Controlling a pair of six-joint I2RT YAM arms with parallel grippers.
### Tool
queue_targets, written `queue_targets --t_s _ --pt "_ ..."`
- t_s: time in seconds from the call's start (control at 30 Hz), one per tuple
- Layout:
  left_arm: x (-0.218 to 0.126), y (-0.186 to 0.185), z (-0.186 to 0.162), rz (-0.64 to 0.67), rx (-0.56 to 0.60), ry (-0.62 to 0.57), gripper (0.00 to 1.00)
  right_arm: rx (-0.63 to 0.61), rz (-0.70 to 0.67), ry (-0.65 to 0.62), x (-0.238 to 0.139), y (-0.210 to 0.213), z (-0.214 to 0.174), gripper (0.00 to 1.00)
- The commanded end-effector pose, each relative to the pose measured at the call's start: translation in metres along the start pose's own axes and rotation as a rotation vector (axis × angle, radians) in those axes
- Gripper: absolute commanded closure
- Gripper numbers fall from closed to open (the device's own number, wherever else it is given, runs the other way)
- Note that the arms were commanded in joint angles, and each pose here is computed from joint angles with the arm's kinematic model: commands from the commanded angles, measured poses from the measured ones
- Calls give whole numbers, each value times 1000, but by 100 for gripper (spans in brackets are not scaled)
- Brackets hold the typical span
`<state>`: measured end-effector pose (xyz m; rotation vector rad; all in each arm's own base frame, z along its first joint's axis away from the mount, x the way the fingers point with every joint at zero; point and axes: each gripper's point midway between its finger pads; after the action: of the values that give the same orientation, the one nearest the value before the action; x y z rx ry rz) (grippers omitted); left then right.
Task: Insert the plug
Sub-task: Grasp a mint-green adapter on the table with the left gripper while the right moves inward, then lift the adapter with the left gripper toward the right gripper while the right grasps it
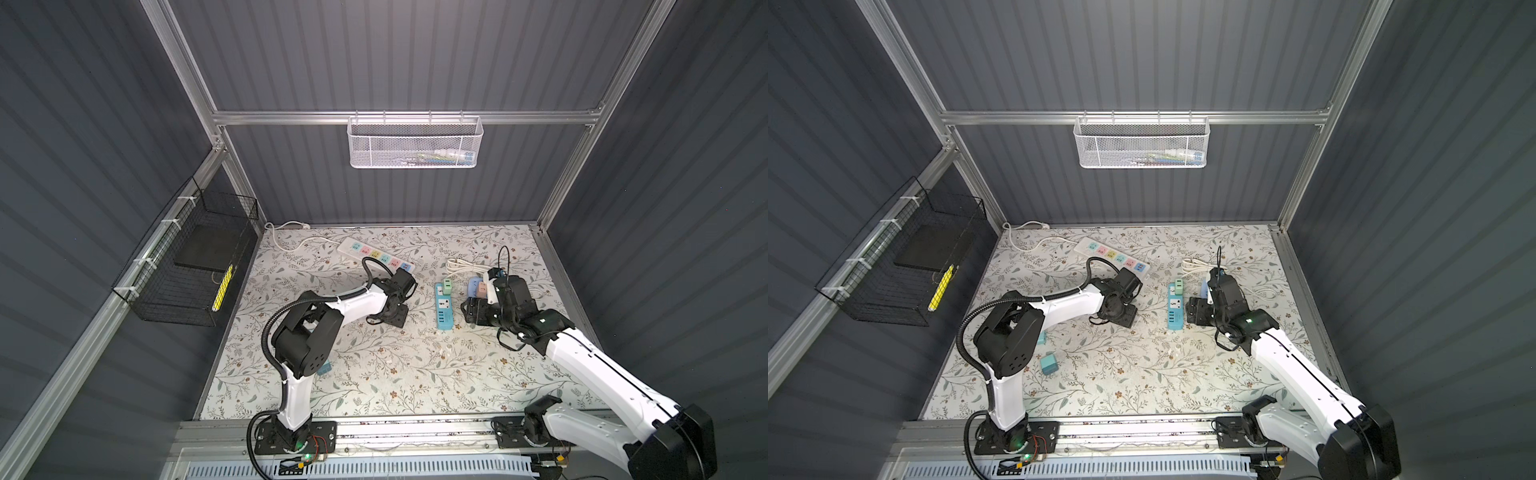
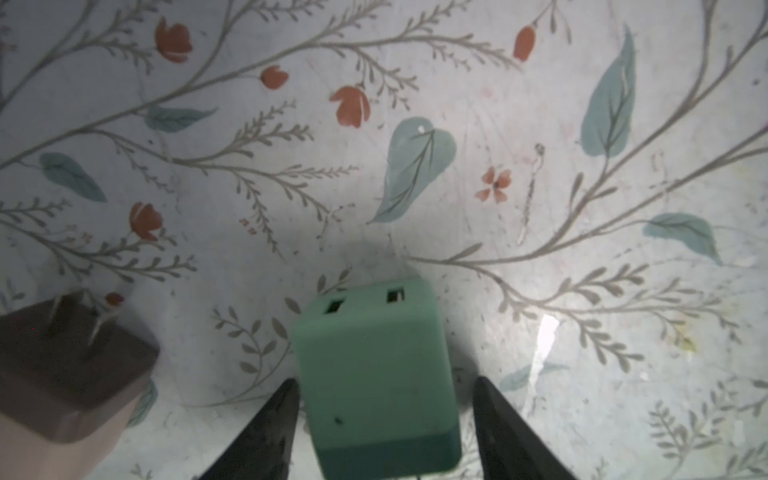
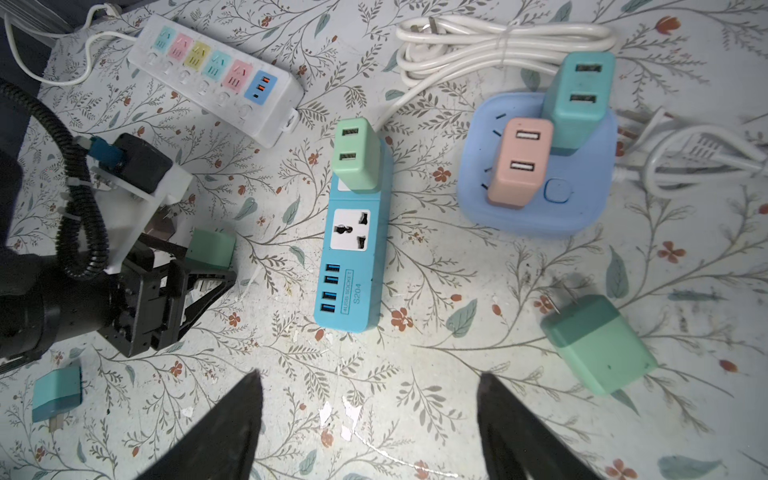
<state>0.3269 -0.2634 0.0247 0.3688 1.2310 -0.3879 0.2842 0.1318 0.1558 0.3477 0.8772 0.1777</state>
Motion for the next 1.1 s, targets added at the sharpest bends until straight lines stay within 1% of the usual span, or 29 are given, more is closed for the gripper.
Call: queue_targets --t_s 0.0,0.07,0.17,0.3,0.37,0.4,0.47,0.57,0.63,0.67,0.77,0.83,0.9,0.93,1.0,1.07 --pt "7 8 -2 47 -7 43 42 8 24 5 3 2 -4 20" --pt "6 8 -1 46 -1 39 47 11 33 10 4 3 -6 20" --pt "7 6 -2 32 17 46 51 15 37 13 4 3 -8 20" --pt "6 1 -6 3 52 54 66 10 44 9 1 4 -7 21" --pt "0 -5 -3 -36 71 28 73 6 54 8 -1 7 -6 21" --pt "-5 -10 0 -66 86 -5 76 4 61 8 -1 8 -5 21" --pt "-22 -22 11 -113 128 -102 80 0 80 12 -3 12 -5 22" --pt "-55 -47 28 -109 252 -307 84 -9 126 15 -7 20 -5 23" --pt "-80 -70 34 -112 349 -490 90 -9 149 21 -11 25 -5 24" --pt "-90 -78 34 -140 371 -563 90 -9 157 28 -12 27 -5 25" --pt "-133 -94 33 -254 377 -871 90 -15 190 63 -13 33 -10 30" --pt "-158 -99 30 -300 386 -1077 96 -27 252 83 -16 44 -13 35" --pt "-169 -102 29 -315 406 -1155 98 -33 336 110 -22 57 -19 40" --pt "-169 -104 28 -323 420 -1153 99 -32 389 103 -25 66 -17 43" --pt "-167 -110 27 -342 448 -1132 99 -32 430 121 -26 73 -19 51" --pt "-165 -115 26 -365 462 -1121 100 -41 471 146 -27 80 -21 55"
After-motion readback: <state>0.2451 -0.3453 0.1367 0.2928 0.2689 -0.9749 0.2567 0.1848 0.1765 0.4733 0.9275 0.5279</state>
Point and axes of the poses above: each gripper's point midway between its finger pads, its own x axis out along the fingers, its own y axis along the line the jaws close on, z = x × y, and after that the axes turned 6 degrees about x, right-handed
